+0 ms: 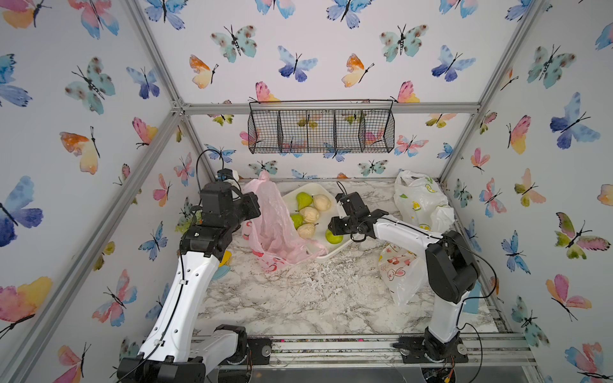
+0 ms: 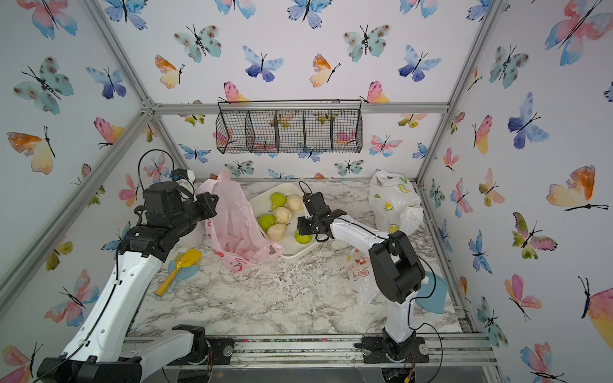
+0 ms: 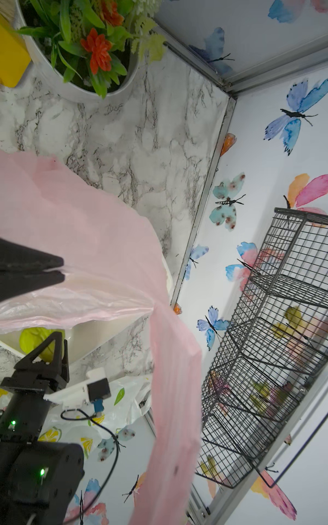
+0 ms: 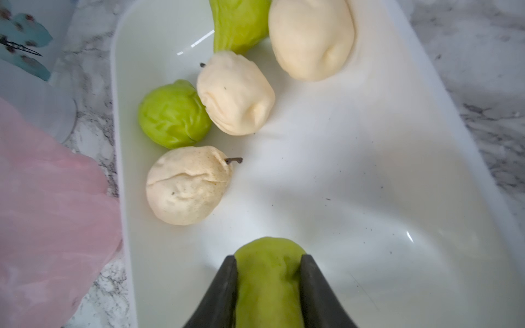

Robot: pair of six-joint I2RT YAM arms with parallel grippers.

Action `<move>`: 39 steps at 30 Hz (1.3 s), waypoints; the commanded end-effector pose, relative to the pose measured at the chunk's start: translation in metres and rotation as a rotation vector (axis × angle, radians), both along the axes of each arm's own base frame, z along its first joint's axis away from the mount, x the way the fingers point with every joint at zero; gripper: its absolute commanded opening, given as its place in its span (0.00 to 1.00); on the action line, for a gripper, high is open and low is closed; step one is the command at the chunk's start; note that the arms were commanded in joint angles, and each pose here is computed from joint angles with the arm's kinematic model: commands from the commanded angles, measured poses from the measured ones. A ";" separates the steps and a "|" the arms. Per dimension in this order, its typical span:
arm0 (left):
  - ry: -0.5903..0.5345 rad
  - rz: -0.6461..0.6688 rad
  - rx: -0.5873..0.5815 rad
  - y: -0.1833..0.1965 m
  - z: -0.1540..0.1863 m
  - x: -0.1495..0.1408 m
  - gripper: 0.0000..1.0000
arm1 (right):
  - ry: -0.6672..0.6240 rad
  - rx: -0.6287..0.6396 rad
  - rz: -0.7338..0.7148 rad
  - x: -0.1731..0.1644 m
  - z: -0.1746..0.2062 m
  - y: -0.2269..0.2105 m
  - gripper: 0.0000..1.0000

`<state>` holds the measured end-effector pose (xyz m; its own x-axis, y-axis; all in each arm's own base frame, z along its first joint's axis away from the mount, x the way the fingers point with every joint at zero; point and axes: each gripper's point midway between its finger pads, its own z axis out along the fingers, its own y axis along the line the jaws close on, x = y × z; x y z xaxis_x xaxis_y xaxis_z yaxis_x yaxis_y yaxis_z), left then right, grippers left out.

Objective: Place the pears into plastic bags & tie knots
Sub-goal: Pick up the pear from the basket, then place the pear in the plastic bag.

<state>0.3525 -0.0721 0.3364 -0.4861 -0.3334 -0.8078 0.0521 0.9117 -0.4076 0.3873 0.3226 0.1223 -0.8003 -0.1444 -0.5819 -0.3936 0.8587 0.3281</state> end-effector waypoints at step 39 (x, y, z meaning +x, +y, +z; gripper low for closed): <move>-0.014 -0.055 -0.253 -0.023 0.008 -0.013 0.00 | -0.086 0.113 0.359 -0.092 0.073 0.200 0.62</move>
<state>0.3374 -0.0954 0.3400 -0.5187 -0.5074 -0.6881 0.0829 0.7712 -0.6312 0.3005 0.5245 0.1536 -0.7077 -0.3115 -0.6341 -0.6354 0.6732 0.3784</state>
